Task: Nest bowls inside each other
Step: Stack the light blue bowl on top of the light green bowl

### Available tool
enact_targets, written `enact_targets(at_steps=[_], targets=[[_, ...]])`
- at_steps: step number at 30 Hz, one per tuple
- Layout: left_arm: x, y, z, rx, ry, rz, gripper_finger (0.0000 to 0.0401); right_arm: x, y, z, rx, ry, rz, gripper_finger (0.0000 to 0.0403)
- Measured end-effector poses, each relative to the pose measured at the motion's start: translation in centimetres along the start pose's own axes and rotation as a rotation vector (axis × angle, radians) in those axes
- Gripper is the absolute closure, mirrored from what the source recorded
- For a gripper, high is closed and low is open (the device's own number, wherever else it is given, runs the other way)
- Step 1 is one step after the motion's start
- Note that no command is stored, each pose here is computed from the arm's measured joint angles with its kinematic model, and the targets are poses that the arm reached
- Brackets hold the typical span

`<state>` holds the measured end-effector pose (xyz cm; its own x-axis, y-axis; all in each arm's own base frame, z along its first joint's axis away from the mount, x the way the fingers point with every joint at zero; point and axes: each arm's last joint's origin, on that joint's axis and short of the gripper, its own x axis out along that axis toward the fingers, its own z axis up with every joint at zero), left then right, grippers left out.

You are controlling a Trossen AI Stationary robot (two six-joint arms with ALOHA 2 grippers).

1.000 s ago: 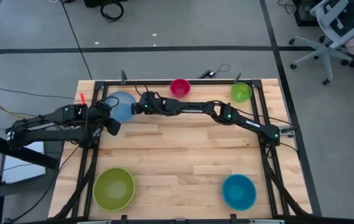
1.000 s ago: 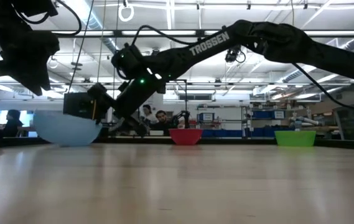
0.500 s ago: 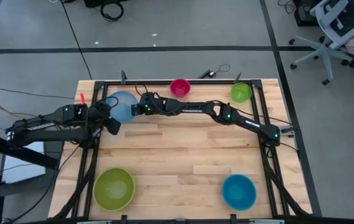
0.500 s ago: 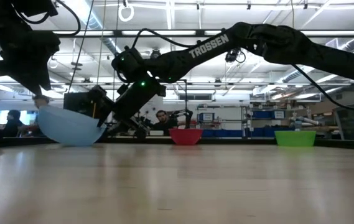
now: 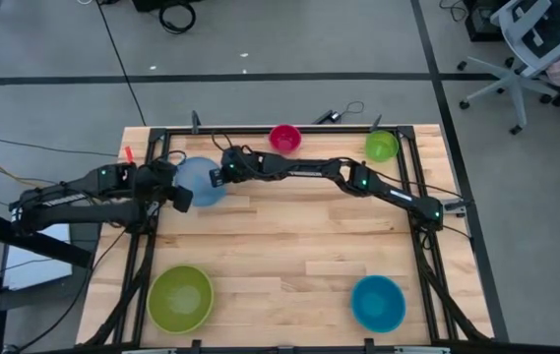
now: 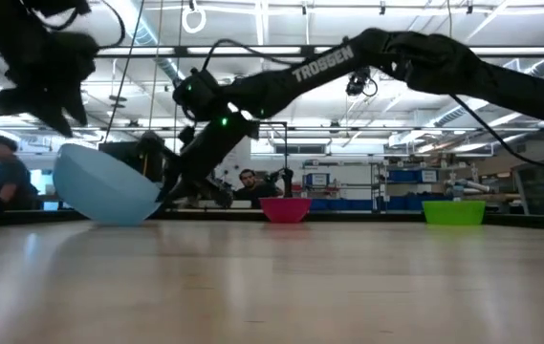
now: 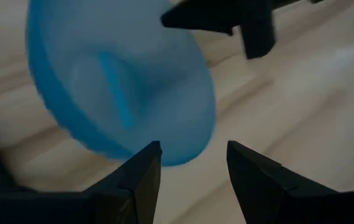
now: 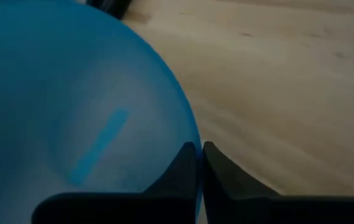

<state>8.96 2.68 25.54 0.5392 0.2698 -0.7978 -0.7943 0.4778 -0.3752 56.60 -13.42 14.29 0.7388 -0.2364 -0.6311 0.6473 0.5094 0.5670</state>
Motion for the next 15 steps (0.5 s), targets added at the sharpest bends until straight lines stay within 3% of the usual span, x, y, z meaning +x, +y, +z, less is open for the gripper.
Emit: enact_targets(at_steps=[8,15], targets=[[-6.8,-2.0,3.1,0.018,-0.222,-0.157,0.0216,-7.1,5.6,1.2,-0.239,-0.027,0.032,0.0391],[-9.3,-2.4,4.0,0.080,-0.296,-0.192,0.0216,-12.2,8.5,1.3,-0.377,-0.172,-0.102,0.0391]])
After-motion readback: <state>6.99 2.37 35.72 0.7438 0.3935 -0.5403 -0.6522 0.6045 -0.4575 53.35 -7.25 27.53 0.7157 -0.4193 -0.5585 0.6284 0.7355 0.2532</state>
